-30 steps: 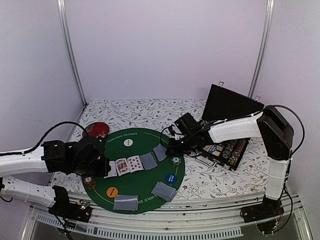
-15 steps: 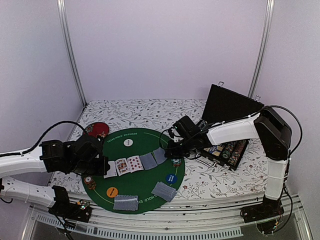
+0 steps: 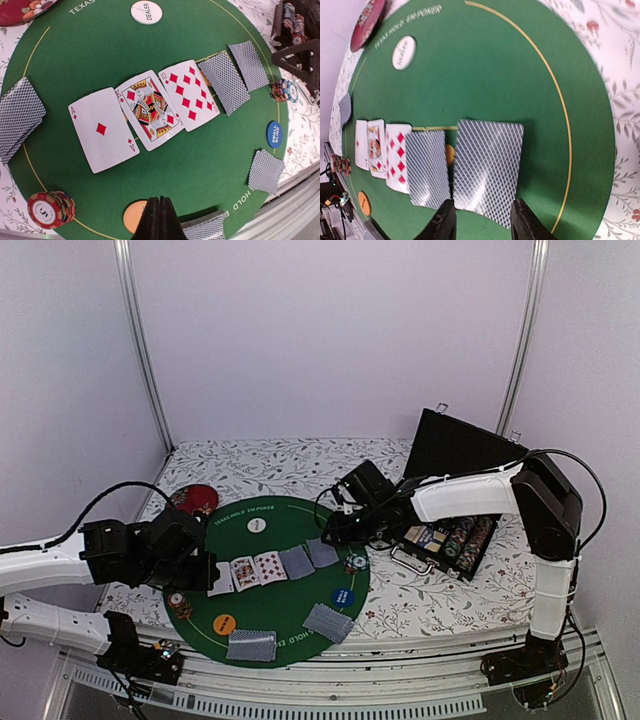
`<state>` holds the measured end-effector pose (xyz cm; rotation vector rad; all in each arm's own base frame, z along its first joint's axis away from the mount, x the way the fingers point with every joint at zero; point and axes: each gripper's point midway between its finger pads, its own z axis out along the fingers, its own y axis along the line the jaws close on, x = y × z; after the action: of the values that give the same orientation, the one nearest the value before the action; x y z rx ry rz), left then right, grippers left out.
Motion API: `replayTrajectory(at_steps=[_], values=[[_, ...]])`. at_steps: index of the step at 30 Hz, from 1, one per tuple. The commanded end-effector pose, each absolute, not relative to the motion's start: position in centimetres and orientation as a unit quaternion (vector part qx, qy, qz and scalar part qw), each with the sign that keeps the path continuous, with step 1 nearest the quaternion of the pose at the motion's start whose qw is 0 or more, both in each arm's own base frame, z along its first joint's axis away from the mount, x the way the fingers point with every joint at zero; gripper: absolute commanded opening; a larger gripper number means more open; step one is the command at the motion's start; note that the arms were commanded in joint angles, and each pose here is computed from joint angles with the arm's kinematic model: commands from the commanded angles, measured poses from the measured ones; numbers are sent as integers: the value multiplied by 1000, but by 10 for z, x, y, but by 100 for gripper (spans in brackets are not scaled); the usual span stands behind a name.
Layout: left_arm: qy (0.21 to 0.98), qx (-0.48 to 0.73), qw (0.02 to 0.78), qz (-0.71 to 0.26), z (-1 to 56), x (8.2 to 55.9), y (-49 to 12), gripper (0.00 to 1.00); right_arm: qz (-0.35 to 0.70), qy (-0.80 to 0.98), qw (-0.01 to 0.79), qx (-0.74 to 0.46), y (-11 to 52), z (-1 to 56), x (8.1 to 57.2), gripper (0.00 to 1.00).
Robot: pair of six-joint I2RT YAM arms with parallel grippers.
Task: Distribute texas hold em gaming equipment
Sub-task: Place the poker card in the community card area, then adjust the poker chips pile in the small blind area.
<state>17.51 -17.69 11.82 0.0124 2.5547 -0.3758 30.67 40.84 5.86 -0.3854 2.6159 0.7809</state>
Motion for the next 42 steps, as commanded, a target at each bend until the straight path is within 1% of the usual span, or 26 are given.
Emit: replayTrajectory(at_steps=[1, 5, 8, 11, 14, 16, 18, 20, 25, 27, 32, 36, 42], values=[[950, 3, 281, -138, 123, 179, -173, 0, 259, 925, 215, -177, 416, 69, 317, 43], [950, 2, 281, -137, 123, 180, -173, 0, 281, 910, 232, -200, 430, 95, 323, 45], [950, 1, 282, -136, 125, 181, -173, 0, 286, 895, 260, -222, 429, 124, 328, 45], [948, -4, 290, -131, 130, 183, -169, 0, 253, 893, 297, -224, 405, 149, 339, 45], [945, -9, 298, -132, 136, 187, -167, 0, 194, 897, 324, -229, 373, 163, 341, 47], [945, -10, 300, -130, 138, 188, -165, 0, 144, 914, 301, -232, 349, 146, 333, 47], [945, -13, 302, -127, 138, 189, -163, 1, 107, 935, 259, -218, 325, 118, 317, 45], [945, -15, 302, -126, 138, 190, -163, 1, 94, 949, 224, -200, 306, 94, 298, 43], [945, -13, 299, -129, 138, 191, -165, 1, 84, 964, 193, -165, 280, 60, 268, 29], [946, -12, 299, -129, 138, 191, -165, 1, 89, 966, 177, -164, 282, 47, 260, 25], [946, -15, 299, -128, 138, 190, -163, 1, 104, 969, 153, -166, 293, 20, 258, 23], [944, -17, 302, -131, 140, 189, -161, 1, 113, 965, 161, -171, 310, 20, 272, 22], [945, -20, 304, -123, 141, 188, -154, 1, 113, 965, 156, -179, 318, 14, 276, 21]])
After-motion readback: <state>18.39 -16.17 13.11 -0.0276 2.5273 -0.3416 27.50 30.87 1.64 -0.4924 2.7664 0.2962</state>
